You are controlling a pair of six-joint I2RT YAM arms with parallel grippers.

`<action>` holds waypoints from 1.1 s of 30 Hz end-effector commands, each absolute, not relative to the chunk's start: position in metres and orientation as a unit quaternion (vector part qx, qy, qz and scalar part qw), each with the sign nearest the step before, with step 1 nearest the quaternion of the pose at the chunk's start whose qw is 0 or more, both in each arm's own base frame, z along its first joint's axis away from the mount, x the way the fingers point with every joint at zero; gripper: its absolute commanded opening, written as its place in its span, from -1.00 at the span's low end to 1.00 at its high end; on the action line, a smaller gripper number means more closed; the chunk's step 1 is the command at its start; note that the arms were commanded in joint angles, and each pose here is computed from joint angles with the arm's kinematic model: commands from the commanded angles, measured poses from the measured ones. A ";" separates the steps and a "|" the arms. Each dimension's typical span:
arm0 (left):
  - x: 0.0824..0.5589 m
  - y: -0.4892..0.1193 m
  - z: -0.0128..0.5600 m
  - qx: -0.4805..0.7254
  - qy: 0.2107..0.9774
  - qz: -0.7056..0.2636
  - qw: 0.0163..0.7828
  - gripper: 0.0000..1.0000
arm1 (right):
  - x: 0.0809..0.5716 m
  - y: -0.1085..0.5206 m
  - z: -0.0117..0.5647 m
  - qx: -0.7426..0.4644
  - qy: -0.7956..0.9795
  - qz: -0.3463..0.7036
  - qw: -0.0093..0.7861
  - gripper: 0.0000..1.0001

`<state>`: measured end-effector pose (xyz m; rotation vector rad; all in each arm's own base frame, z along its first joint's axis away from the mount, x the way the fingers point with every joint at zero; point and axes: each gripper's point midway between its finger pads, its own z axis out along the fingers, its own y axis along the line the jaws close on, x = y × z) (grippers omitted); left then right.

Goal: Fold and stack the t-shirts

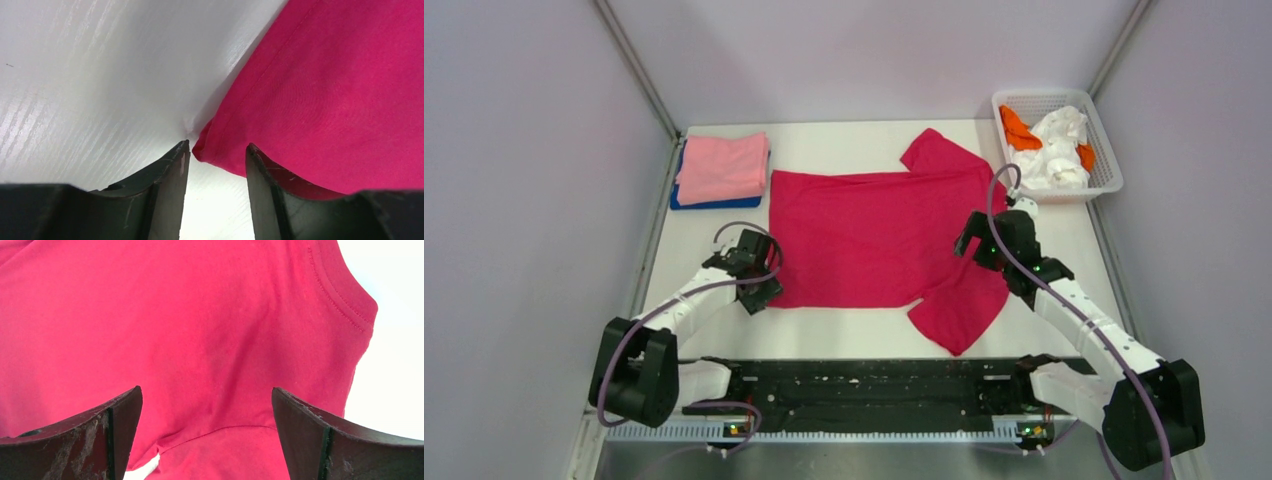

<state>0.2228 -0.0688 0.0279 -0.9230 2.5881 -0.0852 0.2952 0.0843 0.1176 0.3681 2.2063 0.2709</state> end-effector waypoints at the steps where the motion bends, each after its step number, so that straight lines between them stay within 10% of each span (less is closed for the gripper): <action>1: 0.232 -0.067 0.025 -0.345 0.914 -0.031 0.213 -0.03 | 0.295 0.081 0.124 0.157 0.879 0.105 0.439 0.97; 8: 0.235 -0.068 0.017 -0.343 0.917 -0.024 0.204 -0.23 | 0.291 0.080 0.120 0.157 0.883 0.102 0.430 0.98; 15: 0.231 -0.070 0.013 -0.339 0.920 -0.028 0.196 -1.00 | 0.288 0.076 0.118 0.163 0.887 0.089 0.422 0.97; 33: 0.244 -0.041 0.025 -0.364 0.905 -0.024 0.220 -1.00 | 0.143 0.152 0.061 0.011 0.976 0.066 0.208 0.76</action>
